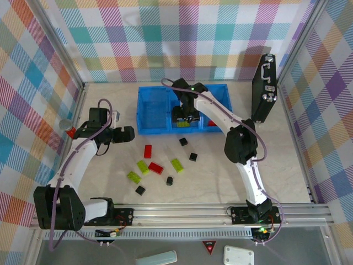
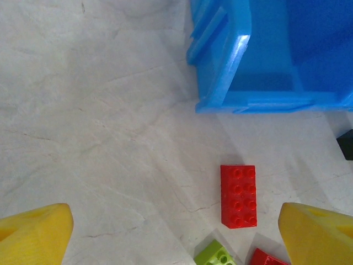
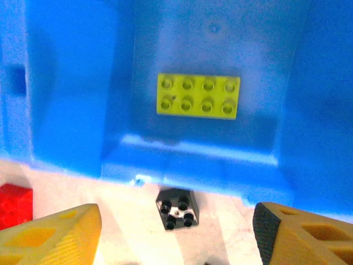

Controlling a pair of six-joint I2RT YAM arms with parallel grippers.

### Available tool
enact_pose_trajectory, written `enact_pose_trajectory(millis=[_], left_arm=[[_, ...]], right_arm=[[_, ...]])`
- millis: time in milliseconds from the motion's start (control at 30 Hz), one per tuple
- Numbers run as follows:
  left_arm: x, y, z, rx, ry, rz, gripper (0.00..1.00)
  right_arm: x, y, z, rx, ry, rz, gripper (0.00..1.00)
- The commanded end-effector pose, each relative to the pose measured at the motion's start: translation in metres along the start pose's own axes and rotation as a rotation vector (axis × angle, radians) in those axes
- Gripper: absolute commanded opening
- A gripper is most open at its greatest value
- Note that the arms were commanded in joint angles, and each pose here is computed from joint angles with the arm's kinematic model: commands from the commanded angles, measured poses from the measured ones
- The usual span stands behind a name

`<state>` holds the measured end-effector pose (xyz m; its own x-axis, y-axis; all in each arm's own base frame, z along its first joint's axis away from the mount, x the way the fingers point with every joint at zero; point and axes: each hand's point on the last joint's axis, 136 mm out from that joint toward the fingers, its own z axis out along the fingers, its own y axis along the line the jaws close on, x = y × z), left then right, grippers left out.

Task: Sort the legos into containers by color
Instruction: Place the lego in the container, then pick up the lego from the center of the table.

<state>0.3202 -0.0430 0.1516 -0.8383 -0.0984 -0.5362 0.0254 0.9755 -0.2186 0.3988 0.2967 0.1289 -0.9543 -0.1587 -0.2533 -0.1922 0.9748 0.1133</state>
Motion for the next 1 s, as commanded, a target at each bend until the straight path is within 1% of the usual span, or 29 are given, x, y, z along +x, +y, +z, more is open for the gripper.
enact_pose_trajectory(millis=[0, 200, 400, 533, 633, 733, 833, 967], left_arm=[[0.003, -0.012, -0.003, 0.019, 0.038, 0.006, 0.94], [0.011, -0.029, -0.002, 0.01, 0.097, 0.021, 0.93], [0.019, -0.047, -0.002, 0.015, 0.136, 0.04, 0.92], [0.026, -0.048, 0.0, 0.008, 0.161, 0.075, 0.93], [0.027, -0.042, -0.002, -0.025, 0.171, 0.139, 0.93], [0.025, -0.045, -0.005, -0.007, 0.172, 0.19, 0.94], [0.017, -0.05, -0.008, -0.004, 0.151, 0.168, 0.93], [0.018, -0.064, -0.004, 0.01, 0.138, 0.162, 0.92]], right_arm=[[0.007, 0.0, -0.023, -0.014, -0.037, 0.014, 0.74], [0.031, -0.01, -0.035, -0.037, -0.059, 0.041, 0.73], [0.062, -0.018, -0.033, -0.063, -0.03, 0.067, 0.72], [0.082, -0.023, -0.026, -0.044, -0.006, 0.056, 0.7], [0.098, -0.025, -0.018, -0.004, 0.024, 0.067, 0.7], [0.111, -0.02, -0.01, 0.018, 0.035, 0.078, 0.71], [0.12, -0.015, -0.002, 0.017, 0.047, 0.1, 0.7], [0.13, -0.01, 0.007, -0.012, 0.063, 0.132, 0.7]])
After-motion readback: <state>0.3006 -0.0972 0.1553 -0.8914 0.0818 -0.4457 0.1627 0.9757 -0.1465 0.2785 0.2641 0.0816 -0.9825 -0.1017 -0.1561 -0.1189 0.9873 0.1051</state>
